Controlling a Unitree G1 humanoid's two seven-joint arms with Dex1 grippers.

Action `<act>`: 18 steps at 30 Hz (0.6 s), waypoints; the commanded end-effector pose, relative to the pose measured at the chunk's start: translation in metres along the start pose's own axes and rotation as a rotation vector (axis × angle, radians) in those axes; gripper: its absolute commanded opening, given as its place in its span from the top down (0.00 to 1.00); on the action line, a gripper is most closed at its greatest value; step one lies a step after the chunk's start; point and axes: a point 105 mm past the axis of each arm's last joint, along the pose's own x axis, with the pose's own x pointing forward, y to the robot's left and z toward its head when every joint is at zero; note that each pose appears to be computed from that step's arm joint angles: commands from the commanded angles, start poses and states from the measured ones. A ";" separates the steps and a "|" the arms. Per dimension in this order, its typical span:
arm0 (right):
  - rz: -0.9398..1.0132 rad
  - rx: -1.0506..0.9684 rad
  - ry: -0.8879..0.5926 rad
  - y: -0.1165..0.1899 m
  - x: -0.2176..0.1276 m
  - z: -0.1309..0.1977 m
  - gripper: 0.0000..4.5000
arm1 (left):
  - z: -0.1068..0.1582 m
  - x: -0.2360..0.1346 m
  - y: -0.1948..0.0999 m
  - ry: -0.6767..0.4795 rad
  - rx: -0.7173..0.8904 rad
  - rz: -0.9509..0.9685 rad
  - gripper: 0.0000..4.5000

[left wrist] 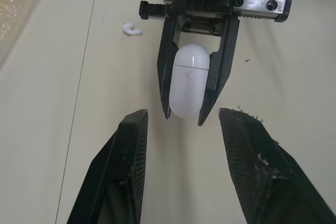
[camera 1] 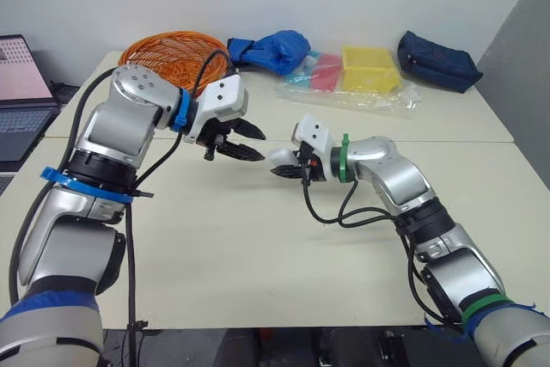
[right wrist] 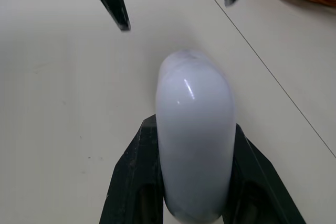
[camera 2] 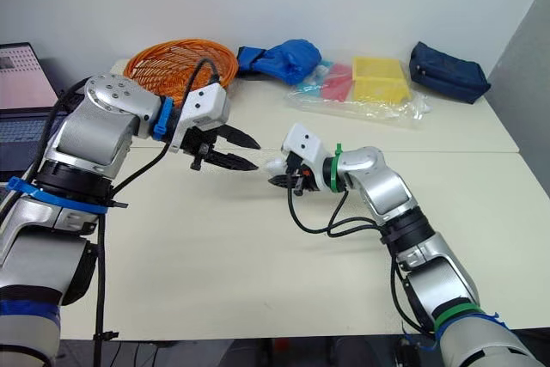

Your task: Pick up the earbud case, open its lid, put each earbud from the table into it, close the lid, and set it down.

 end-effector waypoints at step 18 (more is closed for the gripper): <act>0.008 -0.106 -0.045 0.005 0.002 0.025 0.81 | 0.006 0.006 0.006 0.031 0.074 0.007 0.49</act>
